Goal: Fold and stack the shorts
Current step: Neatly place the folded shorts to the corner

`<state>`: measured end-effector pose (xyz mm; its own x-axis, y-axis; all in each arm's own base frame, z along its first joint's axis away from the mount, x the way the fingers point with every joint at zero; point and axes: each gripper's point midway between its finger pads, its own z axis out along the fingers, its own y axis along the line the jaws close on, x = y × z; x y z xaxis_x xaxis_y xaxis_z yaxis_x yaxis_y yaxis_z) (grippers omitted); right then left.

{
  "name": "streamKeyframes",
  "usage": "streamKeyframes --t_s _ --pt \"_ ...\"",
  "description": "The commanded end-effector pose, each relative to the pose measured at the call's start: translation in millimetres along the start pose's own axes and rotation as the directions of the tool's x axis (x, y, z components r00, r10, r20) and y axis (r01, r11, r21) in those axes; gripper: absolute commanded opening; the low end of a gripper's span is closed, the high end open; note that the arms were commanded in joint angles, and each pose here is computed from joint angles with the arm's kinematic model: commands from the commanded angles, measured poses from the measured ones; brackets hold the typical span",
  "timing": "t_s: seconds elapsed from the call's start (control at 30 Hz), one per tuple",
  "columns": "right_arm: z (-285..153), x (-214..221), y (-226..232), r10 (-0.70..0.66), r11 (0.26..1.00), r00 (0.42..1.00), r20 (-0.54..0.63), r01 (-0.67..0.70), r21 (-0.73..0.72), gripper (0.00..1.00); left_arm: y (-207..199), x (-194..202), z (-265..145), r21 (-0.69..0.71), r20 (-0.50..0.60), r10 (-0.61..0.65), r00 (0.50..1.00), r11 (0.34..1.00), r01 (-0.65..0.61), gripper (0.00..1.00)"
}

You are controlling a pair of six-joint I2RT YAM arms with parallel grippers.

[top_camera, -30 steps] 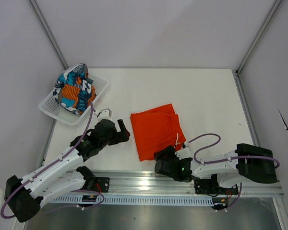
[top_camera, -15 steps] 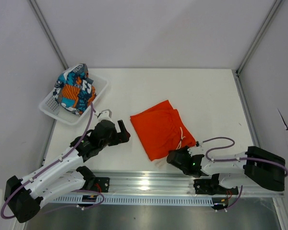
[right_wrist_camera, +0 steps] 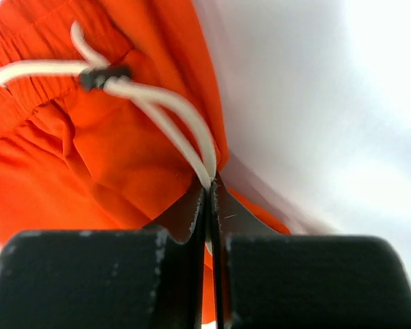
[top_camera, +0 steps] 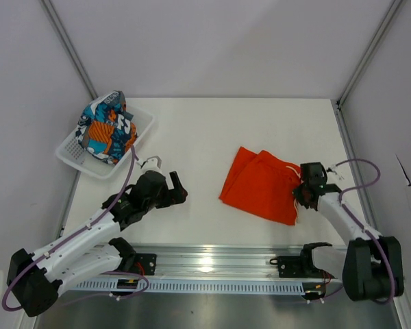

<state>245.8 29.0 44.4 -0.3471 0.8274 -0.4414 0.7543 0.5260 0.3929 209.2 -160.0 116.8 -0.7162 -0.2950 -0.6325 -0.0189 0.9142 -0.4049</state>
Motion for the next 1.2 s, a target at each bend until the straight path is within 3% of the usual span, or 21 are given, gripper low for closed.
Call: streamKeyframes --t_s 0.0,0.1,0.17,0.23,0.27,0.3,0.43,0.57,0.6,0.7,0.73,0.8,0.97,1.0,1.07,1.17 --pt "3.4 -31.0 -4.4 -0.399 0.914 0.915 -0.056 0.402 0.059 0.00 -5.8 -4.6 1.7 0.026 0.014 -0.018 1.000 1.000 0.018 0.99" --pt "21.5 -43.2 0.5 -0.450 0.877 0.885 -0.119 0.463 0.128 0.00 -8.0 -5.0 2.5 0.033 0.012 -0.017 1.000 0.999 0.017 0.99" --pt "29.0 -66.7 -4.8 -0.491 0.817 0.865 -0.105 0.499 0.288 0.06 -8.3 -2.9 3.0 0.034 0.001 -0.012 1.000 0.999 0.012 0.99" --pt "25.3 -84.6 -15.6 -0.516 0.754 0.852 -0.085 0.499 0.427 0.31 -7.9 -1.7 3.4 0.033 -0.004 -0.007 1.000 0.999 0.007 0.99" --pt "23.5 -102.2 -23.1 -0.540 0.703 0.840 -0.048 0.482 0.522 0.73 -7.4 -0.8 3.8 0.032 -0.008 -0.003 1.000 0.999 0.003 0.99" --pt "20.5 -114.3 -17.4 -0.537 0.704 0.844 -0.015 0.457 0.543 0.99 -6.9 -0.5 3.8 0.031 -0.009 0.001 1.000 1.000 0.000 0.98" --pt "10.7 -130.7 -3.6 -0.480 0.772 0.876 0.041 0.399 0.495 0.99 -7.3 0.5 5.6 0.031 -0.013 0.003 1.000 1.000 -0.003 0.99" --pt "-21.7 -146.4 29.7 -0.481 0.832 0.863 0.155 0.393 0.392 1.00 -7.4 1.6 5.3 0.035 -0.016 0.002 1.000 0.999 -0.001 0.98" --pt "-30.4 -136.2 49.6 -0.492 0.855 0.859 0.146 0.444 0.266 1.00 -7.5 0.5 5.0 0.034 -0.012 0.002 1.000 0.999 -0.002 0.99" --pt "-44.8 -106.8 100.6 -0.581 0.805 0.800 0.152 0.592 -0.035 0.99 -8.1 -0.5 5.1 0.037 -0.007 0.001 1.000 0.999 -0.001 0.99" --pt "-54.2 -83.9 124.0 -0.598 0.759 0.788 0.147 0.615 -0.212 0.99 -8.1 -0.1 5.3 0.038 -0.008 0.003 1.000 0.999 -0.002 0.99" --pt "-66.6 -59.0 151.8 -0.658 0.647 0.727 0.195 0.679 -0.347 0.99 -9.9 -0.4 6.2 0.041 -0.012 0.003 1.000 0.999 -0.002 0.99" --pt "-61.0 -17.9 190.1 -0.775 0.473 0.576 0.261 0.802 -0.366 0.99 -12.2 -3.3 4.5 0.043 -0.011 0.012 1.000 0.999 -0.011 0.99" --pt "-63.1 -2.4 199.4 -0.815 0.373 0.494 0.303 0.847 -0.379 0.99 -13.1 -4.8 2.9 0.046 -0.008 0.012 1.000 0.999 -0.012 0.99" --pt "-56.4 14.9 219.1 -0.847 0.250 0.389 0.362 0.893 -0.375 1.00 -12.0 -5.3 2.2 0.044 -0.004 0.015 1.000 0.999 -0.015 0.99" --pt "-43.0 48.3 236.8 -0.886 0.141 0.294 0.359 0.907 -0.396 0.99 -11.2 -5.4 1.0 0.042 -0.003 0.018 1.000 0.999 -0.018 0.99"
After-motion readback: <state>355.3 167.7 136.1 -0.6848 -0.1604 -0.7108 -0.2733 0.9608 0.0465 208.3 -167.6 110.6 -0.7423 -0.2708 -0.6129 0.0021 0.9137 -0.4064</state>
